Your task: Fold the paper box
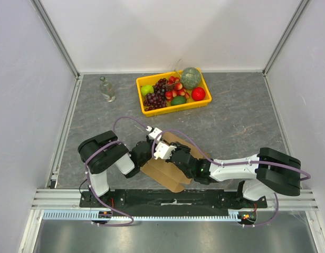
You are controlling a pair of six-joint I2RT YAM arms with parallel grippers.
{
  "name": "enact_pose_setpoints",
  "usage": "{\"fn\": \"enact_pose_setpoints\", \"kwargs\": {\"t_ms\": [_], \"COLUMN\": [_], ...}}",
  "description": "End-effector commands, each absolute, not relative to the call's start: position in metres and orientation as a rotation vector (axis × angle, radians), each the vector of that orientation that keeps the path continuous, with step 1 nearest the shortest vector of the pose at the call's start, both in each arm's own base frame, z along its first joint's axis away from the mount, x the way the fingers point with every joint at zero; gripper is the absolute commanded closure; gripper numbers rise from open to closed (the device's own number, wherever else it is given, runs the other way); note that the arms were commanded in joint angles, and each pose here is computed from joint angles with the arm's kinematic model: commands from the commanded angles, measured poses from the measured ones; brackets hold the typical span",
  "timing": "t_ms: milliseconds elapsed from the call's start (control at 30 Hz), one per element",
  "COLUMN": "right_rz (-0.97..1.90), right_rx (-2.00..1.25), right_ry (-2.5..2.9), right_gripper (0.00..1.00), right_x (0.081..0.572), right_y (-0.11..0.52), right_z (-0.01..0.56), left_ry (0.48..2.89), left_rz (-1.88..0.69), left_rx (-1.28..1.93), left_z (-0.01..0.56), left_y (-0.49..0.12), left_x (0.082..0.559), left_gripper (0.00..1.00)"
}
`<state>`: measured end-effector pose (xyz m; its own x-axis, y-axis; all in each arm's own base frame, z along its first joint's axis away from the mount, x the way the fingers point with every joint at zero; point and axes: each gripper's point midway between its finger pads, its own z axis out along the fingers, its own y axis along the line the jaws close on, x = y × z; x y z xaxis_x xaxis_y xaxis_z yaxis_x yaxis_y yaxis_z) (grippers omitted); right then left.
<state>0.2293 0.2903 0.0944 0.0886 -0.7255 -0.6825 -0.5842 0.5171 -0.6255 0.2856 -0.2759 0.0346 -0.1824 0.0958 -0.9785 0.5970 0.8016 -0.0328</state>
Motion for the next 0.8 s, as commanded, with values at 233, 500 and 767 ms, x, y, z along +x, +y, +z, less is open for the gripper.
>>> {"fn": "enact_pose_setpoints", "kwargs": {"t_ms": [233,500,767], "right_rz": [-0.077,-0.071,-0.059], "right_rx": [-1.133,-1.137,-1.119], "right_ry": [1.602,1.607,1.605], "right_gripper": [0.6,0.6,0.6], "right_x": [0.225,0.224,0.225], "right_y": [0.302,0.304,0.305], "right_z": [0.096,0.094,0.1], "left_ry": [1.362,1.361,1.4], "left_rz": [-0.476,-0.483,-0.549], "left_rx": [0.351,0.37,0.326], "left_z": [0.135,0.134,0.13], "left_y": [-0.284,-0.289,-0.279], "left_x": [0.31,0.305,0.289], "left_gripper": [0.97,0.93,0.46]}}
